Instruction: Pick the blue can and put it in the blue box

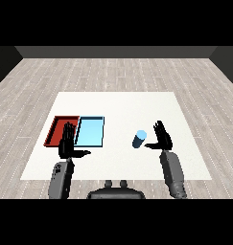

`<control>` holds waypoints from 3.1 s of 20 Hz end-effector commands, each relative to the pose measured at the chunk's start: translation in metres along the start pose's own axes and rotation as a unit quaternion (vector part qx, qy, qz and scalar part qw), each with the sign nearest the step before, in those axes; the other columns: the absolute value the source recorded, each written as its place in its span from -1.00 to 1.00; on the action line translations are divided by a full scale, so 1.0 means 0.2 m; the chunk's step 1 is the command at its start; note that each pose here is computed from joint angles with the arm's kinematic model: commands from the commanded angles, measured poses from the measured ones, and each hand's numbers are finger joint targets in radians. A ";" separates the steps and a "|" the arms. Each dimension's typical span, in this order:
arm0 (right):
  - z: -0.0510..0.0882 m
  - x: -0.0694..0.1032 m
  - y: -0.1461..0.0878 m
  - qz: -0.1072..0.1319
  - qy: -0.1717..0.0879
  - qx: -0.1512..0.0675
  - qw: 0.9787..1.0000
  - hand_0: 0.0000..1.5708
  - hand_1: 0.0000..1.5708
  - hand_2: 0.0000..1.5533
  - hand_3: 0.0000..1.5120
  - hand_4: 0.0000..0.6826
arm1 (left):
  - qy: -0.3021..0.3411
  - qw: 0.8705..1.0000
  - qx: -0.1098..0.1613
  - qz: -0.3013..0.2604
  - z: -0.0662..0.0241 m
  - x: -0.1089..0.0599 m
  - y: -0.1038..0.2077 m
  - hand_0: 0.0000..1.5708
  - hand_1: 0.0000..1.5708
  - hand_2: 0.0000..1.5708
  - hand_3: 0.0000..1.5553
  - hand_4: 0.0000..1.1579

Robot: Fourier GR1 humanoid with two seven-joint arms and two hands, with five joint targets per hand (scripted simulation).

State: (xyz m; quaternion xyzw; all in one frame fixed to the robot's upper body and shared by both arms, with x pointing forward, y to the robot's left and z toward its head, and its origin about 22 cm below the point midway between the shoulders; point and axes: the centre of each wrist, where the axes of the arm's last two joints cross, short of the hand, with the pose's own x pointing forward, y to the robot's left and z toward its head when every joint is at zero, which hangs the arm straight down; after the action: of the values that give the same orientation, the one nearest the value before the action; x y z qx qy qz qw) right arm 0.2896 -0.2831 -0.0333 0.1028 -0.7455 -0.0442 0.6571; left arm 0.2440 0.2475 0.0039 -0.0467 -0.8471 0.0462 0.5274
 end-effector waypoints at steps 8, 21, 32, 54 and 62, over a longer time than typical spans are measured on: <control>0.05 -0.13 -0.01 -0.012 0.018 0.004 1.000 -1.00 -1.00 -1.00 -1.00 -1.00 | 0.001 1.000 -0.001 -0.002 0.013 0.06 0.06 -1.00 -1.00 -1.00 -1.00 -1.00; -0.05 -0.17 0.14 -0.031 0.029 0.020 0.999 -1.00 -1.00 -1.00 -1.00 -1.00 | -0.001 1.000 0.002 -0.006 -0.024 0.02 0.08 -1.00 -1.00 -1.00 -1.00 -1.00; -0.10 -0.26 0.25 -0.027 0.034 0.029 0.999 -1.00 -1.00 -1.00 -1.00 -1.00 | 0.005 1.000 -0.001 0.002 -0.011 -0.08 0.04 -1.00 -1.00 -1.00 -1.00 -1.00; -0.19 -0.36 0.40 0.017 0.044 0.008 0.999 0.34 0.34 0.57 0.49 -0.48 | -0.007 1.000 0.010 0.008 0.151 -0.02 0.05 -1.00 -1.00 -1.00 -1.00 -1.00; -0.27 -0.25 0.40 0.061 0.077 0.002 0.995 0.99 0.99 0.92 0.91 0.99 | -0.009 1.000 0.006 0.000 0.015 0.03 0.01 -1.00 -1.00 -1.00 -1.00 -1.00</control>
State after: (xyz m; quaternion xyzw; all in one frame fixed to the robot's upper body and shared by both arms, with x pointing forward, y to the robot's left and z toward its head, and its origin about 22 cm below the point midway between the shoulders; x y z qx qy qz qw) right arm 0.3326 -0.1981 -0.0676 0.0744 -0.7005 -0.0003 0.7097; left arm 0.2385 0.2571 0.0098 -0.0420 -0.8517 0.0484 0.5202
